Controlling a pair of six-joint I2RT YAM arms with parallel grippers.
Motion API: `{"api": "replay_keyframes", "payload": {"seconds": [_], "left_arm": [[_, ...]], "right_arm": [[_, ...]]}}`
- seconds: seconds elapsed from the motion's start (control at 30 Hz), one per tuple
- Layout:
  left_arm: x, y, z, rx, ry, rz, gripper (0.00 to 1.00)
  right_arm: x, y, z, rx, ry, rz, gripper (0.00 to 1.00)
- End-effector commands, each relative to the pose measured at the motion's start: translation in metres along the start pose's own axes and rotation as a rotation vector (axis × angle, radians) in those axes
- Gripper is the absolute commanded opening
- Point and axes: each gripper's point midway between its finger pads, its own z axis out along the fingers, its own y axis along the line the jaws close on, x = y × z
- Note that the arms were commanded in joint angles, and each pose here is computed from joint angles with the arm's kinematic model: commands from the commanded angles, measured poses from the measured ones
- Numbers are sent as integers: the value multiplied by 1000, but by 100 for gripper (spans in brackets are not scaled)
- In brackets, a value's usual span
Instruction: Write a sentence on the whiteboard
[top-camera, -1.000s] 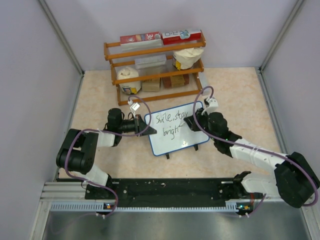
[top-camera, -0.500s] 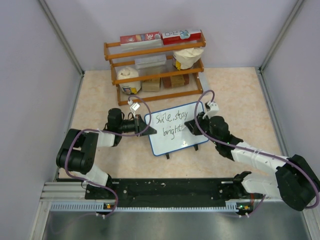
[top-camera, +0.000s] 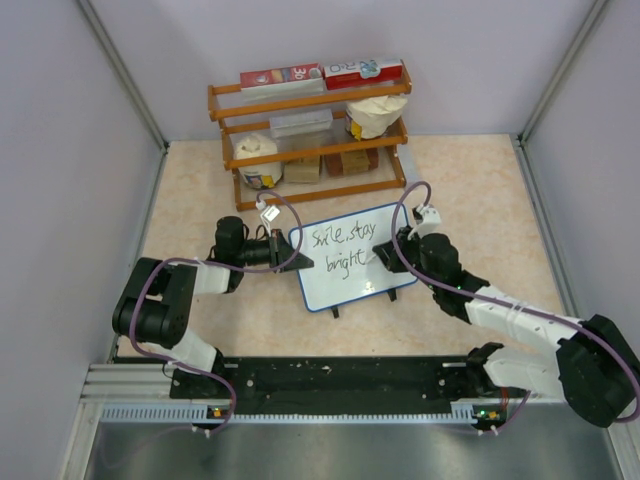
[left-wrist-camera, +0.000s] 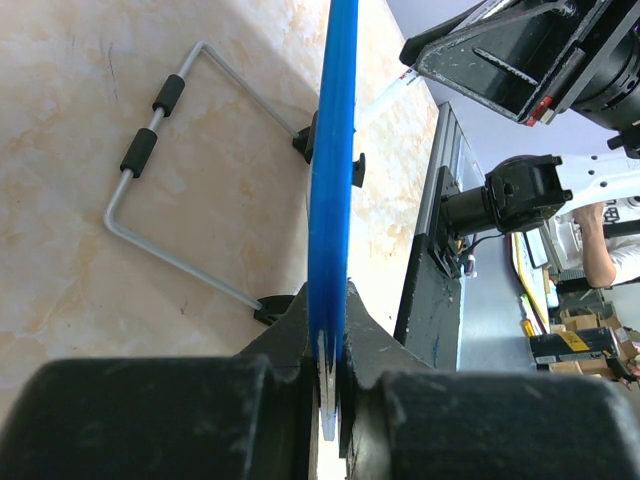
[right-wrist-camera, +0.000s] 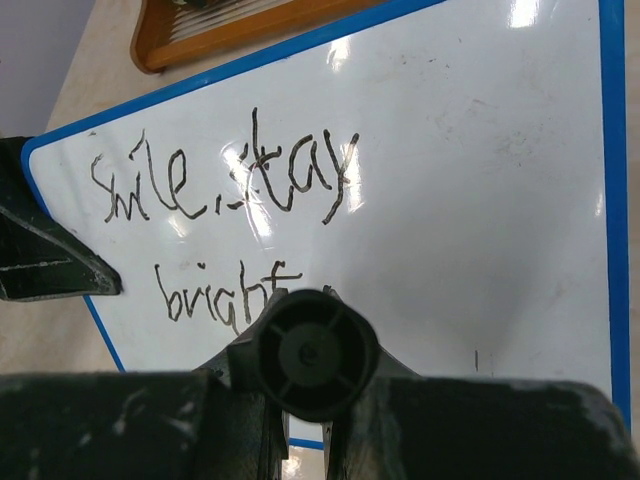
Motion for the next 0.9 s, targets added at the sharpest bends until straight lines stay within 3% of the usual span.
{"api": "replay_keyframes", "payload": {"seconds": [0.0, 0.43, 0.87], "left_arm": [[4, 18, 1, -74, -12, 3, 0], [3, 18, 1, -75, -13, 6, 0], [3, 18, 0, -77, -16, 9, 0]], "right_arm": [[-23, -4, 1, 48, -56, -27, 0], [-62, 15, -27, -14, -161, -2, 0], [-64, 12, -35, -34, -156, 6, 0]]}}
